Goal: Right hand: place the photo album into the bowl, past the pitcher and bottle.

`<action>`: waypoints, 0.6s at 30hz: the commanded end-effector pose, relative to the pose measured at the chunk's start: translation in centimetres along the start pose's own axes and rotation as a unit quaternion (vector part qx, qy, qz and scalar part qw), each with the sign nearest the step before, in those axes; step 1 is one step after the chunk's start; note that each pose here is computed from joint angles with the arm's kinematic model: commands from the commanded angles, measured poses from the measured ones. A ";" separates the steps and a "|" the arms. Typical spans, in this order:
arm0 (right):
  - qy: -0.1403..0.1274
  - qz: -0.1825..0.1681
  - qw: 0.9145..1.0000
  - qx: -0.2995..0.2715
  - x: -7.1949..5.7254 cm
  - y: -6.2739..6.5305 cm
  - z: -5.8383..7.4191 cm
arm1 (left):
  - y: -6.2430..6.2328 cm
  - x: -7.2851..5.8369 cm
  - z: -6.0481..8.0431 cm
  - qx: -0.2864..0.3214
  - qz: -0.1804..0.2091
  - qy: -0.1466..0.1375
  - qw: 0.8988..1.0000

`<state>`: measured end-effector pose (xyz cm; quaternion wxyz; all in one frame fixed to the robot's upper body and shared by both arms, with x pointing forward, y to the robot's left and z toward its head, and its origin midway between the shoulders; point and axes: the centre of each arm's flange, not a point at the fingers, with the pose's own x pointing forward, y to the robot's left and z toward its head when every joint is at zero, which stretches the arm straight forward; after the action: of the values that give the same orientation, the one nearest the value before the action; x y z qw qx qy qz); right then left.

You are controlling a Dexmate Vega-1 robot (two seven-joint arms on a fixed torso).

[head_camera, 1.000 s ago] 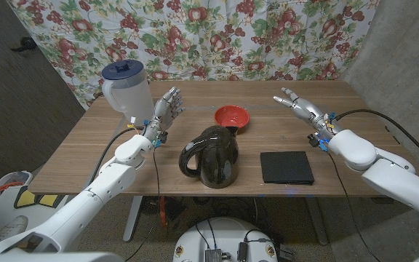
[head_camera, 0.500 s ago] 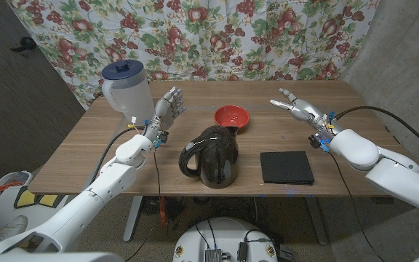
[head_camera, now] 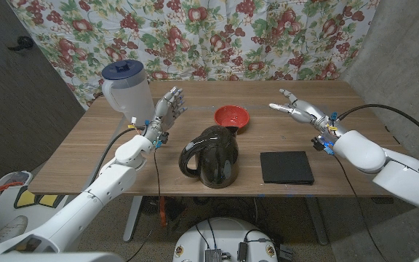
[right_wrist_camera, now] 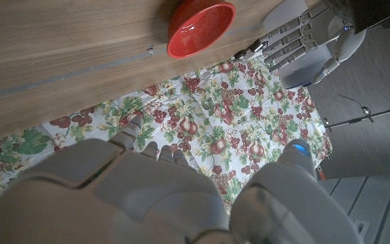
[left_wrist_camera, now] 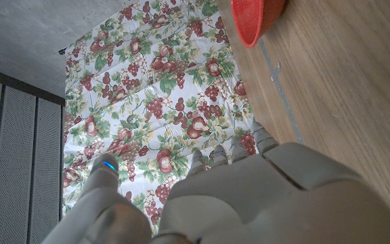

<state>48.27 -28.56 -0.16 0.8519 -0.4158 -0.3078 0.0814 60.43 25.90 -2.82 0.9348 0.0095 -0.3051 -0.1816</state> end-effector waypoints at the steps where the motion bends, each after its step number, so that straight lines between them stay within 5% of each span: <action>1: 0.004 0.029 0.998 -0.048 -0.7 0.2 1.0 | -0.2 -0.4 -0.1 -0.006 -0.004 0.004 1.000; 18: 0.016 0.046 0.991 -0.127 -2.4 0.1 2.4 | 0.1 -1.3 0.1 -0.004 0.002 0.004 1.000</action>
<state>46.33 -27.95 -0.16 0.8174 -0.4891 -0.2923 0.0844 59.73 26.16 -3.35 0.9361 0.0054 -0.3004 -0.1829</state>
